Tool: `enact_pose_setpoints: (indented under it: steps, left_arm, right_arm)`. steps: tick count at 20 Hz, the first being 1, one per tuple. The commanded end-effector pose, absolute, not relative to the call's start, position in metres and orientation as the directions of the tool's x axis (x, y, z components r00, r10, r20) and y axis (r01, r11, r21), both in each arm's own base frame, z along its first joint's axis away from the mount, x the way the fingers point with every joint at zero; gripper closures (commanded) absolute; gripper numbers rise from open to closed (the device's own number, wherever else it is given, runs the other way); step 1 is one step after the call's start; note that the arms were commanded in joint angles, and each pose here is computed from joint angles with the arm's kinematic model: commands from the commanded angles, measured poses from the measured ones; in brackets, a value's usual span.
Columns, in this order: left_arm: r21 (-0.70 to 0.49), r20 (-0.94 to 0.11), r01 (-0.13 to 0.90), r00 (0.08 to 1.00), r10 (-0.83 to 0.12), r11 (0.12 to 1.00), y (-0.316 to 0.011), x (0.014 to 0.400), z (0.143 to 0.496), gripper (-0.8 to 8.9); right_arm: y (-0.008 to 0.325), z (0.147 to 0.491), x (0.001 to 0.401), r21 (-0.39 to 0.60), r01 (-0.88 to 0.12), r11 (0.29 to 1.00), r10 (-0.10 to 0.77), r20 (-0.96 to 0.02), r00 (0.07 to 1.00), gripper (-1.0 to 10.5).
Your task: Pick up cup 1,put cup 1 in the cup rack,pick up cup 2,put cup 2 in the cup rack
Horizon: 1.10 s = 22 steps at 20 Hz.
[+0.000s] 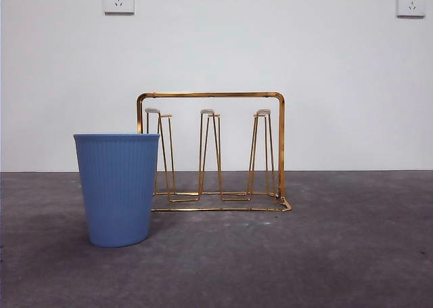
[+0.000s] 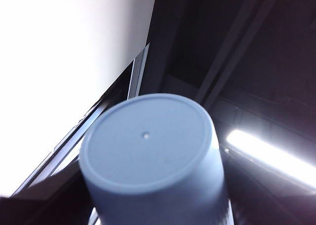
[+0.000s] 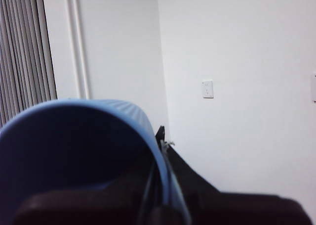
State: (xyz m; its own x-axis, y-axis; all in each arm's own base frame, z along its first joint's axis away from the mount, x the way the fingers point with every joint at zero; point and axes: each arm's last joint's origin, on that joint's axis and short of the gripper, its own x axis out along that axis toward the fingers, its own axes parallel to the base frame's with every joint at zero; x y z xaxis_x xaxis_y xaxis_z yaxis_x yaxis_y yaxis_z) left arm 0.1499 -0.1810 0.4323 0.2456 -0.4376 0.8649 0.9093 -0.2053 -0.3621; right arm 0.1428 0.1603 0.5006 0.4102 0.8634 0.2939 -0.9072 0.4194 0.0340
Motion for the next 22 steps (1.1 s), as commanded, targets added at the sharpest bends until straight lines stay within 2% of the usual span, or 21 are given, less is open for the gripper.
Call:
enact_pose_setpoints:
  steps: [1, 4, 8, 12, 18, 22]
  left_arm:
    - [-0.335, 0.871, 0.924, 0.231, -0.434, -0.182, -0.180, 0.148, 0.434, 8.22]
    - [-0.340, 0.868, 0.923, 0.234, -0.438, -0.181, -0.181, 0.149, 0.433, 8.22]
    - [-0.350, 0.861, 0.920, 0.242, -0.447, -0.176, -0.181, 0.150, 0.433, 8.22]
    - [-0.344, 0.863, 0.924, 0.242, -0.443, -0.166, -0.178, 0.151, 0.434, 8.22]
    - [-0.342, 0.862, 0.928, 0.248, -0.443, -0.146, -0.173, 0.153, 0.436, 8.22]
    - [-0.356, 0.830, 0.929, 0.262, -0.493, -0.105, -0.173, 0.156, 0.434, 8.22]
  right_arm:
    - [0.161, 0.497, 0.145, 0.045, -0.895, 0.443, 0.856, 0.275, 0.437, 9.5]
    - [0.161, 0.496, 0.145, 0.047, -0.895, 0.443, 0.858, 0.268, 0.439, 9.3]
    - [0.158, 0.498, 0.142, 0.046, -0.895, 0.444, 0.857, 0.271, 0.439, 7.5]
    - [0.149, 0.498, 0.135, 0.056, -0.879, 0.474, 0.848, 0.240, 0.472, 7.5]
    - [0.126, 0.499, 0.115, 0.014, -0.837, 0.548, 0.820, 0.188, 0.540, 7.5]
    - [0.106, 0.492, 0.097, 0.035, -0.811, 0.585, 0.806, 0.090, 0.585, 7.5]
